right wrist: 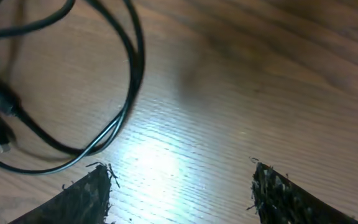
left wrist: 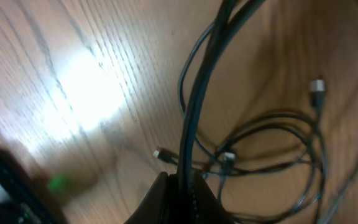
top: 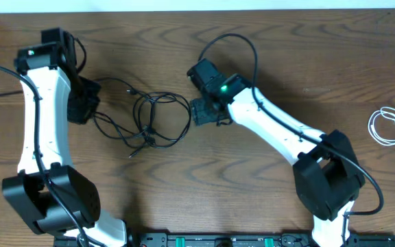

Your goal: Untangle cables

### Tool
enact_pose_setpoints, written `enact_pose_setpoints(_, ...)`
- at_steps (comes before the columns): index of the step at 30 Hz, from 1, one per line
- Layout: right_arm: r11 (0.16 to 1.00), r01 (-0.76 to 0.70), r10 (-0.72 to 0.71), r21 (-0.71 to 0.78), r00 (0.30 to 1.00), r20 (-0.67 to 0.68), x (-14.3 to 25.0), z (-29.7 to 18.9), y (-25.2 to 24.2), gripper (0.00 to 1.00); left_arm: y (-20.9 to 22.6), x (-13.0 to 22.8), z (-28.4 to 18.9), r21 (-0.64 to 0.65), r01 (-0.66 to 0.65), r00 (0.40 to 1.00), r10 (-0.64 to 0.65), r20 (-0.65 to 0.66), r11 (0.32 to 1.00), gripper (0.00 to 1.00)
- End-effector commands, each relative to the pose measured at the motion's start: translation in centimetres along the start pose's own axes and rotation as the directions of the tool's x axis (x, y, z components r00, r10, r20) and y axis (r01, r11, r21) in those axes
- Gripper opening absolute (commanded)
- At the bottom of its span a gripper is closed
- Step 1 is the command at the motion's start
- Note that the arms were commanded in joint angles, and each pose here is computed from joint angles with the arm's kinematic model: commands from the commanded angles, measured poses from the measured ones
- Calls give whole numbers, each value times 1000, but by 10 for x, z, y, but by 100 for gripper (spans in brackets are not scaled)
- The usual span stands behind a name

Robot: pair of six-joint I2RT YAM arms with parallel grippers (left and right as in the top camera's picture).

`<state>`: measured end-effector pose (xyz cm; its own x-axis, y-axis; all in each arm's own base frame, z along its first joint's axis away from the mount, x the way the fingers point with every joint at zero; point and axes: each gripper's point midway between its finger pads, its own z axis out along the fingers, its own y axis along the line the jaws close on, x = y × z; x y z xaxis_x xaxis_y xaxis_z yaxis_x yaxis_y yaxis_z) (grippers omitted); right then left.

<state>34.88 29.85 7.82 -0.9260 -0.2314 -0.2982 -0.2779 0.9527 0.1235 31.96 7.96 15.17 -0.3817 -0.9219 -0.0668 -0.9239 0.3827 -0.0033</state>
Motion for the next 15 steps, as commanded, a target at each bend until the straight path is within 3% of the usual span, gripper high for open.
enact_pose_setpoints(1, 998, 45, -46, 34, 999, 22, -1, 11, 8, 71, 9, 1, 16, -14, 37, 999, -37, -27, 999, 7)
enact_pose_setpoints(9, 992, 94, -100, 89, 994, 55, 1, 47, 24, 70, 18, -2, 44, -28, 44, 999, -45, -27, 999, 8)
enact_pose_setpoints(15, 990, 42, -50, 136, 997, 58, 3, 73, 16, 67, 20, 0, 59, -32, 44, 999, -45, -27, 999, 8)
